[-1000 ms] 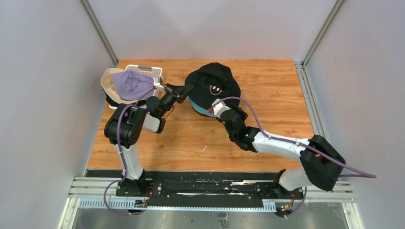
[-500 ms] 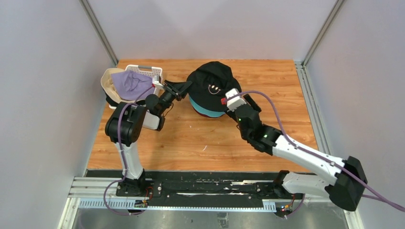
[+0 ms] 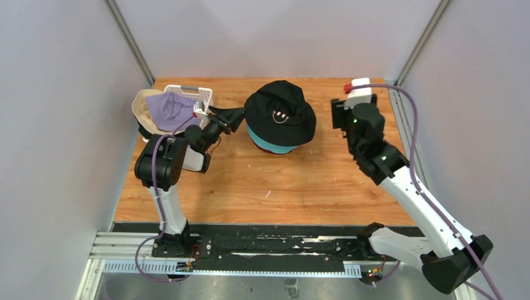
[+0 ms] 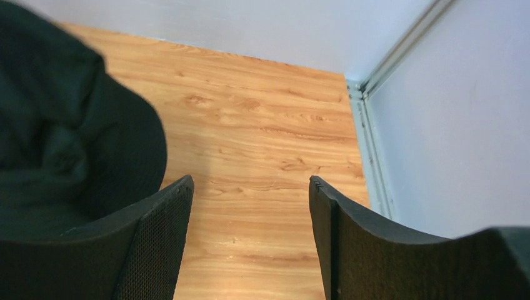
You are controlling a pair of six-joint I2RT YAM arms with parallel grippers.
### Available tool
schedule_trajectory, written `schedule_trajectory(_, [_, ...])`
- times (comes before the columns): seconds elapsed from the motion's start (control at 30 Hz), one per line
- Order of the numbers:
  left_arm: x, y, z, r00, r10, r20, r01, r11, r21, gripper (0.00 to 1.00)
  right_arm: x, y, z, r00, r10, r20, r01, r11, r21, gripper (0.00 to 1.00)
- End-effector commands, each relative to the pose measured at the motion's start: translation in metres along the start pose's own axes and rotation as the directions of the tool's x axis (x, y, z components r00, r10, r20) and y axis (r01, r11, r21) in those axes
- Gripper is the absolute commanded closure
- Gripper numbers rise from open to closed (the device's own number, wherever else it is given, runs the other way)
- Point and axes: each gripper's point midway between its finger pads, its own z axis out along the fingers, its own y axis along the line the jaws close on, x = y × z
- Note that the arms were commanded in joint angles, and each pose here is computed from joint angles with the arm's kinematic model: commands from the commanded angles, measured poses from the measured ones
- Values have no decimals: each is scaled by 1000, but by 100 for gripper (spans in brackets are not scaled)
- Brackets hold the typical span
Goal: Stack the hats
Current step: Stack the hat on the hat.
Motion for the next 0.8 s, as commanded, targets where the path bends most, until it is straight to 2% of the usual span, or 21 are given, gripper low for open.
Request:
schedule_trajectory(0.0, [-8, -24, -14, 999, 49, 5, -49, 997, 58, 40, 5, -8, 16, 969, 235, -74, -243, 963, -119, 33])
schedule_trajectory(0.13, [-20, -39, -26, 998, 62, 28, -64, 995, 73, 38, 8, -16, 33, 913, 384, -138, -405, 892, -200, 33])
schedule_trajectory(0.33, [-27, -57, -21, 1000, 16, 5, -16, 993, 115, 38, 13, -13, 52, 778, 587, -223, -626, 692, -359, 36])
schedule_trajectory(0.5, [-26, -59, -14, 999, 23, -40, -18, 993, 120, 38, 29, -13, 66, 695, 649, -309, -714, 576, -398, 37])
schedule_trajectory(0.63, [-27, -40, -15, 999, 35, -32, -33, 998, 61, 38, 38, -14, 75, 658, 674, -335, -746, 524, -411, 37])
schedule_trajectory(0.77, [-27, -25, -14, 999, 35, -33, -34, 999, 34, 38, 45, -12, 82, 588, 716, -378, -793, 416, -446, 38])
